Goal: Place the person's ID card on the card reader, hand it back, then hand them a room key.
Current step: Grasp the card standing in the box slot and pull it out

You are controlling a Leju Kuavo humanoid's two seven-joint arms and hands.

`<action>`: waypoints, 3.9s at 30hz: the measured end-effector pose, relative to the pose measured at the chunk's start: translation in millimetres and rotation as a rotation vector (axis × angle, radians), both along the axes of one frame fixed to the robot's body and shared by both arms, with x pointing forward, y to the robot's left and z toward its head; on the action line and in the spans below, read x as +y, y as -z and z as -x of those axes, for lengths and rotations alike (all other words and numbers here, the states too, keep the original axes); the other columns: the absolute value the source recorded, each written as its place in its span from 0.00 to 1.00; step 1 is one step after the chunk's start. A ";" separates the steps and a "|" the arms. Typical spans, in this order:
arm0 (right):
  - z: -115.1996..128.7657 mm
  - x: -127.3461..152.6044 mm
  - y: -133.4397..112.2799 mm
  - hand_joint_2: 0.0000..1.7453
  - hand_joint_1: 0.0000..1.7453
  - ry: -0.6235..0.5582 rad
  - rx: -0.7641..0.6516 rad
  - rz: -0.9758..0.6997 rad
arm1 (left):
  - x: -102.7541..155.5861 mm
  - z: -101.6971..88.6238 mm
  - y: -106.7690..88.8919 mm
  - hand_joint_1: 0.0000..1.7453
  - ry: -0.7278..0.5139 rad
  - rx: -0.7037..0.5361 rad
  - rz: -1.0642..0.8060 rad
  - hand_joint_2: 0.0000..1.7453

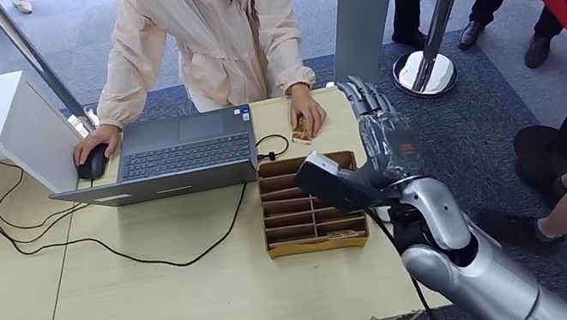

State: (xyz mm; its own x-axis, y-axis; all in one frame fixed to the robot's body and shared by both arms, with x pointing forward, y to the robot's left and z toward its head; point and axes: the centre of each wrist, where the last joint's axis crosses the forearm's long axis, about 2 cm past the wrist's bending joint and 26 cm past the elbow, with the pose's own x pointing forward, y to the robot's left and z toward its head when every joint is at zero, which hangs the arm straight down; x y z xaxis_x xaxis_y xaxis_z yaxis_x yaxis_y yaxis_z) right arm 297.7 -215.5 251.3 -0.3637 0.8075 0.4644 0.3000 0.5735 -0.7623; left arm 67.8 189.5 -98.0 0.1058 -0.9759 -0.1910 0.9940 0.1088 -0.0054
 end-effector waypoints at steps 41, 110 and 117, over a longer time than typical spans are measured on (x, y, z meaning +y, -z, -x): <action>44.5 -41.6 16.7 1.00 0.14 -0.160 0.368 0.232 | 0.9 1.4 0.4 0.00 -0.023 -0.008 0.006 0.00; 63.8 28.3 91.6 1.00 0.68 -0.163 0.316 0.309 | 0.3 0.9 0.2 0.00 -0.022 -0.006 0.000 0.00; 63.1 28.4 94.1 1.00 0.76 -0.156 0.323 0.311 | 0.2 1.0 0.2 0.00 -0.022 -0.006 0.000 0.00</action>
